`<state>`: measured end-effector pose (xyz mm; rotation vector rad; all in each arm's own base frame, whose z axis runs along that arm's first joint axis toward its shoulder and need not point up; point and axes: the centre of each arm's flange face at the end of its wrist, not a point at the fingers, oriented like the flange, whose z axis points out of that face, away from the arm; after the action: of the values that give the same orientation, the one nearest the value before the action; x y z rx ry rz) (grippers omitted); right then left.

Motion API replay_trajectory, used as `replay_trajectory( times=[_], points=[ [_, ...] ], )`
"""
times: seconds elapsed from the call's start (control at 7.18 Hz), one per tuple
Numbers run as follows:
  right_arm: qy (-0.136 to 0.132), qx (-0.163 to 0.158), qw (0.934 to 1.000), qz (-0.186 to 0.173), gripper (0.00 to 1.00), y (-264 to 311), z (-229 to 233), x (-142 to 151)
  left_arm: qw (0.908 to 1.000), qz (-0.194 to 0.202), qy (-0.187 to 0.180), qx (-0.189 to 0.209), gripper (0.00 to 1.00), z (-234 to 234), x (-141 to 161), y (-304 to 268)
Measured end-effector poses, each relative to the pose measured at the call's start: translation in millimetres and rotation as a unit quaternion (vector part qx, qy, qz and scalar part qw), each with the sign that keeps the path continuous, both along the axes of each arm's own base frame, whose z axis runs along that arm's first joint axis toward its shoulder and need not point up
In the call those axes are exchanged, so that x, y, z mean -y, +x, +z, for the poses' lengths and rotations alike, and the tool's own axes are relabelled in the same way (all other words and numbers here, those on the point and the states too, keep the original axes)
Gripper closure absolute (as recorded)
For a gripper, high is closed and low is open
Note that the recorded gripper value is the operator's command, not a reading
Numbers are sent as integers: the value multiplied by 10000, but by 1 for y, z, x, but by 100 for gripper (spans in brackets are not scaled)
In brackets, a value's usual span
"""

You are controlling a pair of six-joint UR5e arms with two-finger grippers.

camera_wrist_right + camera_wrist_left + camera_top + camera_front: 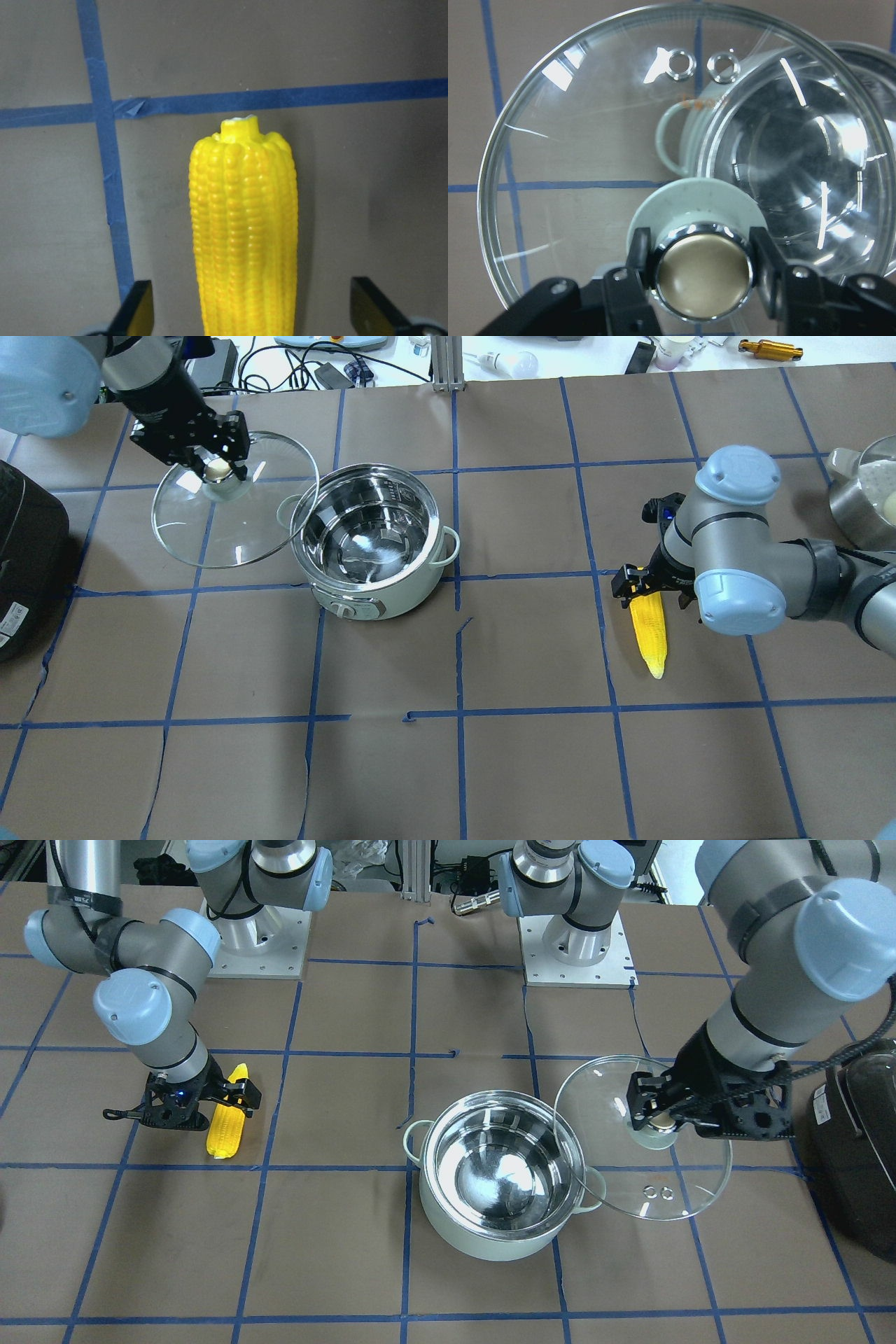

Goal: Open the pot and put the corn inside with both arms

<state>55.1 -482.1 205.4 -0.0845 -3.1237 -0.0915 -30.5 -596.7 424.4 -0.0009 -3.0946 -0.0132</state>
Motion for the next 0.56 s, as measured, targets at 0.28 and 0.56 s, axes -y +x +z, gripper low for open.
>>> replay_trajectory(
  times=[0.28,0.56],
  points=[
    [136,34,9999,-1,22,0,-16,1,10000,31,19,-24,95,-49,1,88],
    [146,41,9999,-37,81,0,-22,3,9994,-171,-266,106,95,-112,5,120]
  ],
)
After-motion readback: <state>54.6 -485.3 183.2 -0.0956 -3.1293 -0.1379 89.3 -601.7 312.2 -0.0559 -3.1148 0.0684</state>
